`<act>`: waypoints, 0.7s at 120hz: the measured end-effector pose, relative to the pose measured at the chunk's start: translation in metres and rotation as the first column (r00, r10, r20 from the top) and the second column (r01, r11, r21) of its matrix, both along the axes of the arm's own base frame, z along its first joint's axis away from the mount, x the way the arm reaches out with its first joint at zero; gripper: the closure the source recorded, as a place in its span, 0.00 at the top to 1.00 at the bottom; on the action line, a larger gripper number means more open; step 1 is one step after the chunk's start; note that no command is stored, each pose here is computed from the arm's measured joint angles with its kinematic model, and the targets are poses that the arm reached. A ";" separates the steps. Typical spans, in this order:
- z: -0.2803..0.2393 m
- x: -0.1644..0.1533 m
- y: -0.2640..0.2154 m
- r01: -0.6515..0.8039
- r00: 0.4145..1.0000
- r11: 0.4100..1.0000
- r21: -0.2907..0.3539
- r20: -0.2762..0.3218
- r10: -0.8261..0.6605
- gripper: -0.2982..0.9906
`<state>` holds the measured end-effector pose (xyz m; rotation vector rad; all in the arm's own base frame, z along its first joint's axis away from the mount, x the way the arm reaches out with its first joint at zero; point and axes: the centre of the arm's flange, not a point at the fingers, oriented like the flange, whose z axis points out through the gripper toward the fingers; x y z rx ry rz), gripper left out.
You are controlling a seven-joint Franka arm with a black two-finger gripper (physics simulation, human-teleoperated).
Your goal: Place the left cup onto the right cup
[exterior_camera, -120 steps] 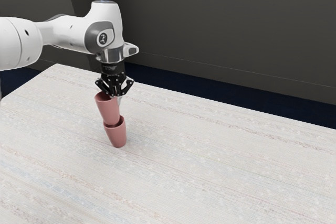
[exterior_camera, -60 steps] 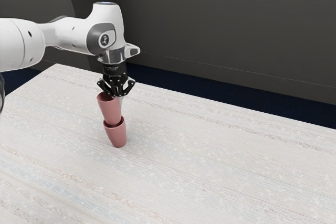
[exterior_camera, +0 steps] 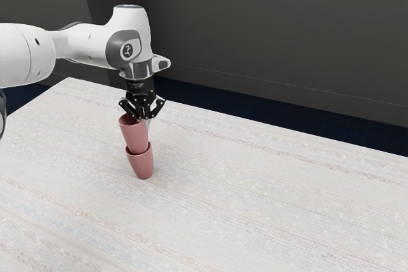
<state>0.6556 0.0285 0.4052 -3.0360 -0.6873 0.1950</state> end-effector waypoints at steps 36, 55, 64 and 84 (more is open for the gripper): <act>-0.004 -0.002 0.000 -0.006 1.000 1.000 -0.008 -0.007 0.006 0.16; -0.008 -0.004 0.002 -0.010 1.000 1.000 -0.011 -0.016 0.010 0.16; -0.008 -0.004 0.001 -0.011 1.000 1.000 -0.012 -0.017 0.010 0.22; -0.006 -0.005 0.000 -0.012 1.000 1.000 -0.016 -0.014 0.012 0.50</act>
